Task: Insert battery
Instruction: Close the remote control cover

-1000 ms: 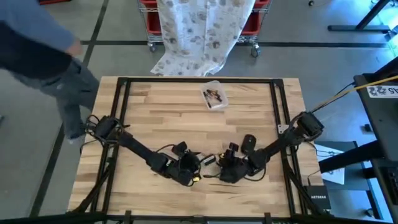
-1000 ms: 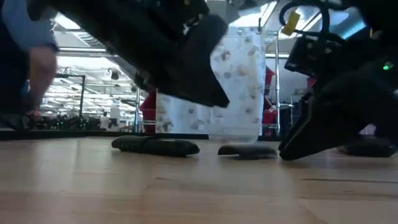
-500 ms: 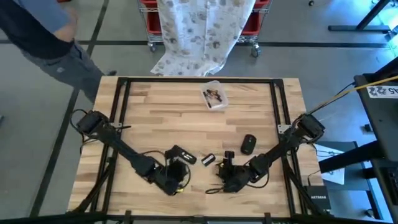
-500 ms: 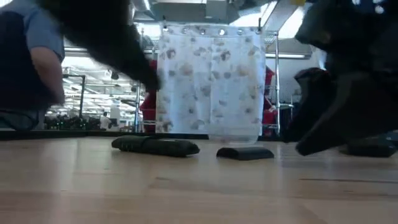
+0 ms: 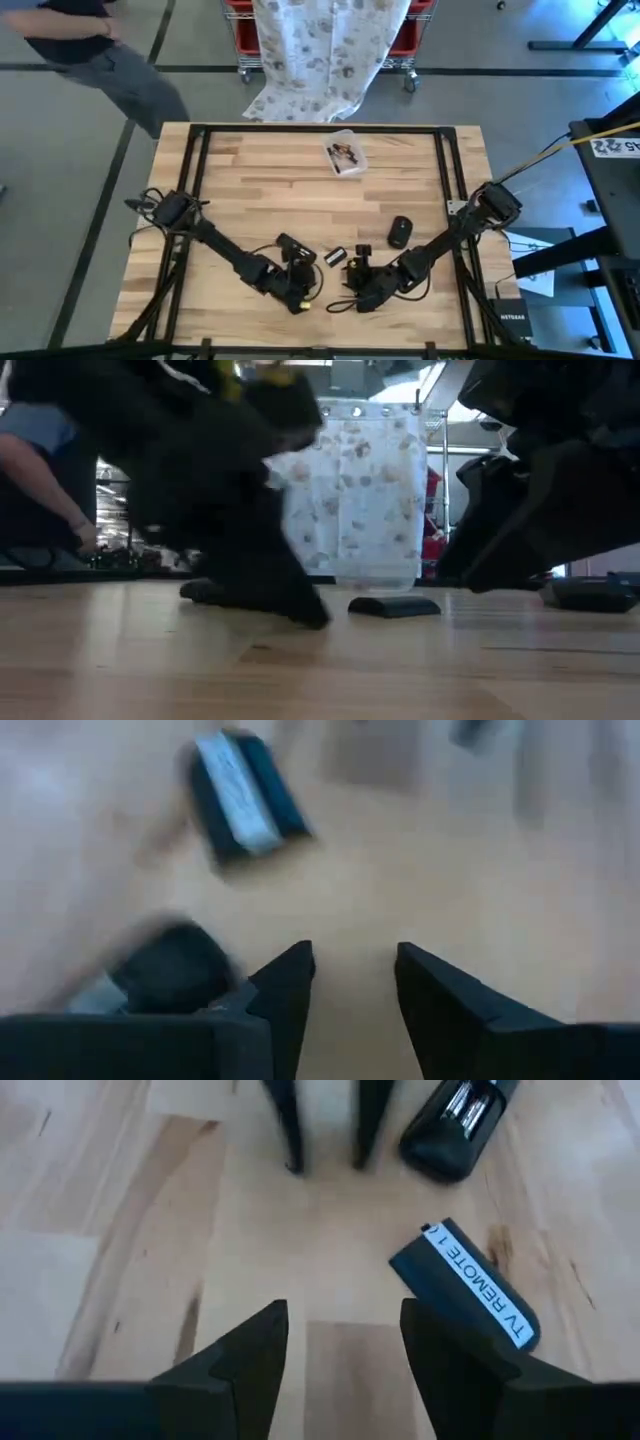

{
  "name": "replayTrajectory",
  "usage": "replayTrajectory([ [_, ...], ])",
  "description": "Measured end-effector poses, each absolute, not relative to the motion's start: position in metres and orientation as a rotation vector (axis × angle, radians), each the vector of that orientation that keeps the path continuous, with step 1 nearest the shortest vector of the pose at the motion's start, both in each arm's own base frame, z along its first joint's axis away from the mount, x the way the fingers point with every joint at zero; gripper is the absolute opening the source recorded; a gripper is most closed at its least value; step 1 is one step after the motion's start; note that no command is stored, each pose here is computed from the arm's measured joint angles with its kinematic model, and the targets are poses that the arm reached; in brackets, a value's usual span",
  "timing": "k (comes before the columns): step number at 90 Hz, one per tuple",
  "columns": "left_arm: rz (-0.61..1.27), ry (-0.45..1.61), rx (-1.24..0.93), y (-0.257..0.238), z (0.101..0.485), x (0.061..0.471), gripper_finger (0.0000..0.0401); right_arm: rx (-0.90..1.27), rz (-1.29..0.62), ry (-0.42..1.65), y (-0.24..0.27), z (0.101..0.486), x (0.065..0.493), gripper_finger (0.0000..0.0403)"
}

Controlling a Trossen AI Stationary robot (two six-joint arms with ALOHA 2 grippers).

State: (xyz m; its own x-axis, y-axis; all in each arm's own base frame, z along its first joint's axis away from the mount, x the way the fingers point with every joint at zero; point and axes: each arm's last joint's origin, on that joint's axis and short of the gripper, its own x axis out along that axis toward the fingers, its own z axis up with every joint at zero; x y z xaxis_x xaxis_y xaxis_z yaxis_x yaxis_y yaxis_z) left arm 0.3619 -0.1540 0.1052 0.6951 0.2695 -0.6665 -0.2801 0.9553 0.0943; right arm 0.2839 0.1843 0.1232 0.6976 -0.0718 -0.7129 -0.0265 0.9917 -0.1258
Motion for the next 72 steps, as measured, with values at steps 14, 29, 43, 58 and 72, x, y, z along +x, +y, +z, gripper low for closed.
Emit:
replayTrajectory([
  [14,0.368,0.741,0.086,-0.117,0.105,0.377,0.0129,-0.130,-0.046,0.789,0.184,0.123,0.284,0.0184],
  [29,0.349,0.751,0.111,-0.107,0.114,0.378,0.0129,-0.115,-0.076,0.777,0.183,0.124,0.284,0.0184],
  [43,0.306,0.705,0.110,-0.127,0.142,0.366,0.0129,-0.140,-0.123,0.763,0.181,0.125,0.284,0.0184],
  [58,0.240,0.684,0.028,-0.161,0.164,0.344,0.0129,-0.194,-0.225,0.800,0.172,0.133,0.274,0.0184],
  [72,0.109,0.708,-0.074,-0.198,0.168,0.323,0.0129,-0.209,-0.247,0.870,0.165,0.141,0.264,0.0184],
])
